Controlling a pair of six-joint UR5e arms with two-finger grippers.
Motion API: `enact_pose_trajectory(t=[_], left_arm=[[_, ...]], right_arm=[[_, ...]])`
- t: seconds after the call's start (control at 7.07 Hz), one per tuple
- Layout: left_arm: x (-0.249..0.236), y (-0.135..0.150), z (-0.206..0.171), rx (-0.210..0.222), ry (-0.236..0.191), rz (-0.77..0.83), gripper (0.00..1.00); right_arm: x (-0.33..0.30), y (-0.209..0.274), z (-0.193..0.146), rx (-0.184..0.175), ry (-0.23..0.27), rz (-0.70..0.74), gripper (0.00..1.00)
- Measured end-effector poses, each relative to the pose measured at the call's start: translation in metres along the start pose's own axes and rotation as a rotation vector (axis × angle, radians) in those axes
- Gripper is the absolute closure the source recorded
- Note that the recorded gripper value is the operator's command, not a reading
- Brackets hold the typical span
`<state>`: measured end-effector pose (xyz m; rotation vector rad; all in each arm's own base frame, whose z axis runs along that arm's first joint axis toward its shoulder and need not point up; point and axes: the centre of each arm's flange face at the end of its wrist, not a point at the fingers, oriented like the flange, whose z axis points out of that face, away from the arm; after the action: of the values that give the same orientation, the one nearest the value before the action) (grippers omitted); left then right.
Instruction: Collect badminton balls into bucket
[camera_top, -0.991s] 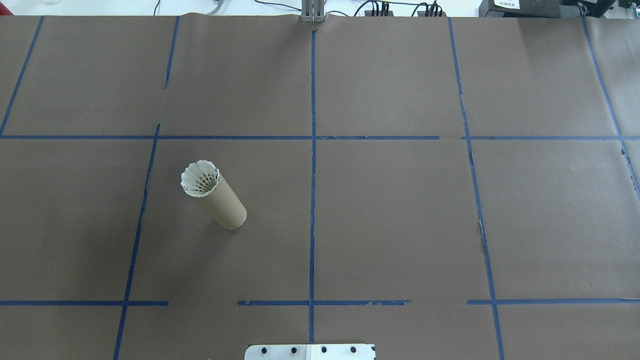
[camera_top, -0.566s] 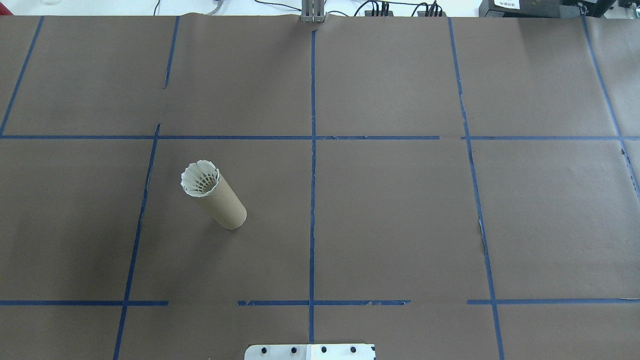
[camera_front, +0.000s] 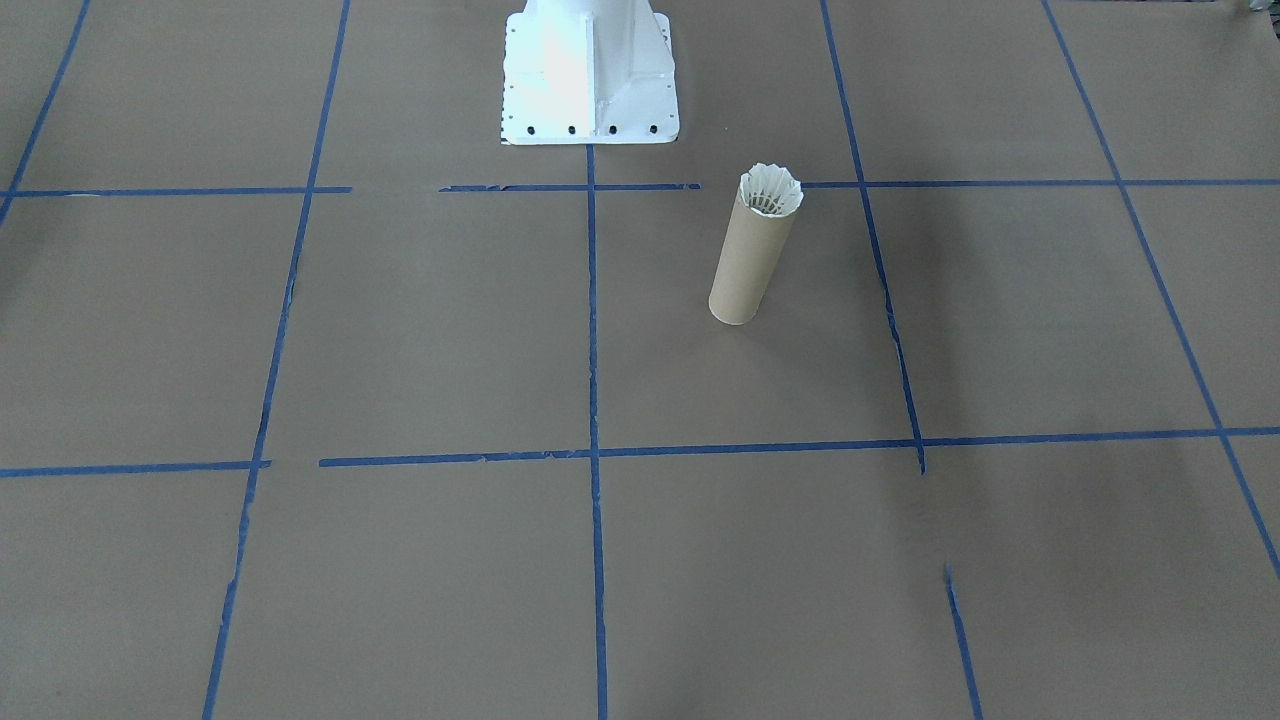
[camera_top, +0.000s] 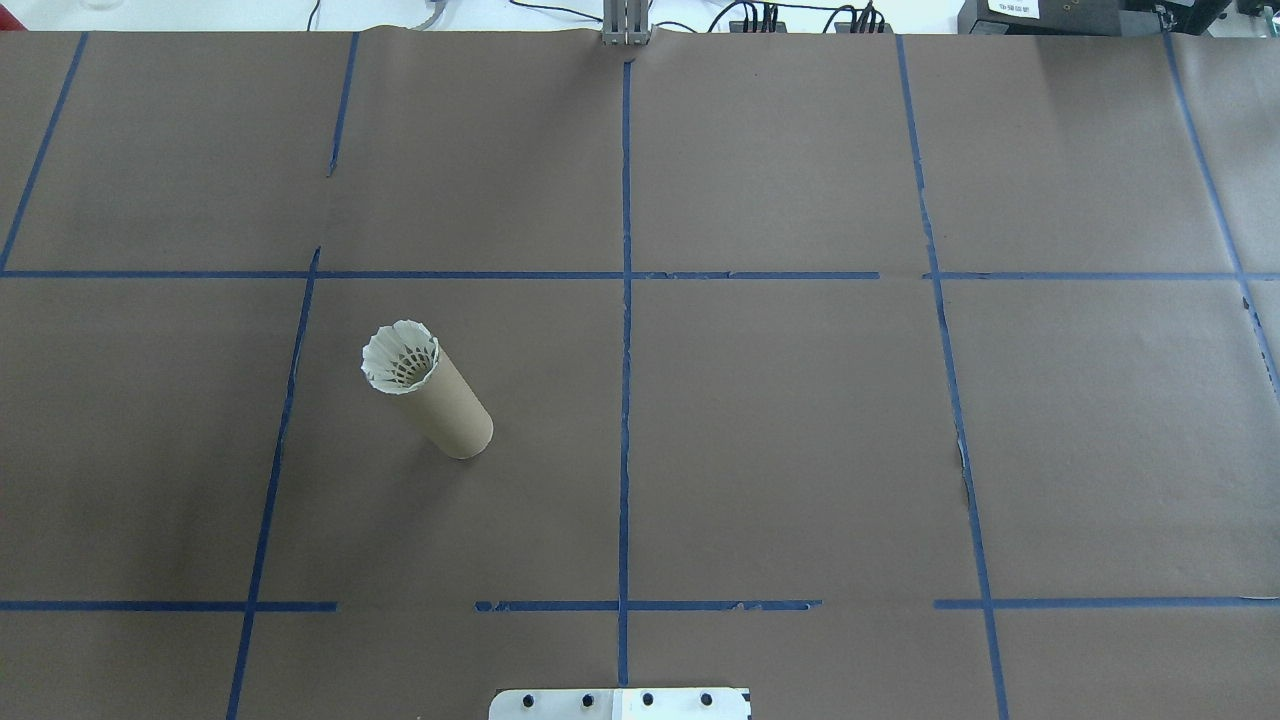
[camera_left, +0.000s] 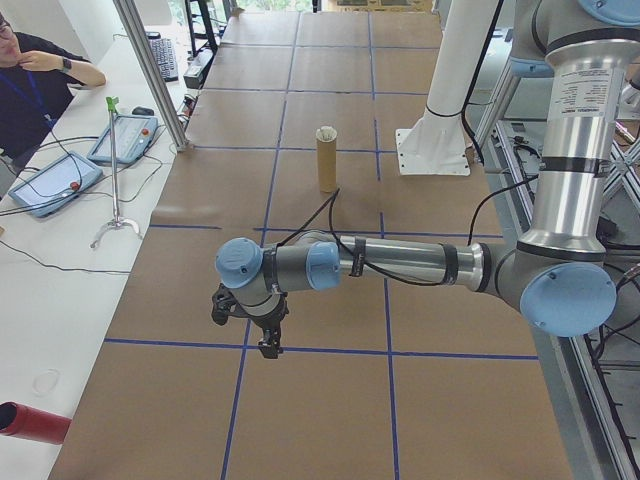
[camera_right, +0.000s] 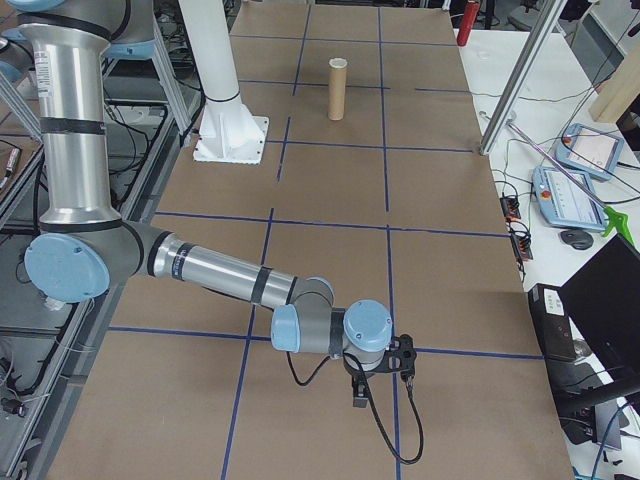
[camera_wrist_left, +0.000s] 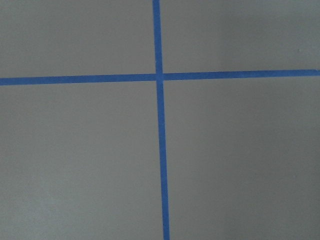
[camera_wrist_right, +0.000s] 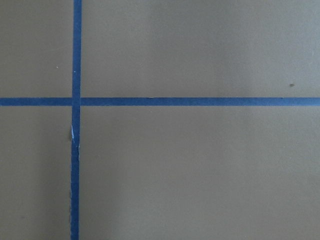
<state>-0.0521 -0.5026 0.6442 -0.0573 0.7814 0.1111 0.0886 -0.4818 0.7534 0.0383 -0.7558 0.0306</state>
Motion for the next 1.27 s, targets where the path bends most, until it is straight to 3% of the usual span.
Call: enact_pose_trajectory(t=[0.57,1.27], left_arm=[[0.003,-0.002,-0.003,0.061,-0.018,0.054,0.00],[0.009,-0.006,-0.009,0.073,-0.022,0.065,0.00]], right_arm=[[0.000,0.000,0.000,0.000,0.000,0.000,0.00],[0.000,0.000,0.000,0.000,0.000,0.000,0.00]])
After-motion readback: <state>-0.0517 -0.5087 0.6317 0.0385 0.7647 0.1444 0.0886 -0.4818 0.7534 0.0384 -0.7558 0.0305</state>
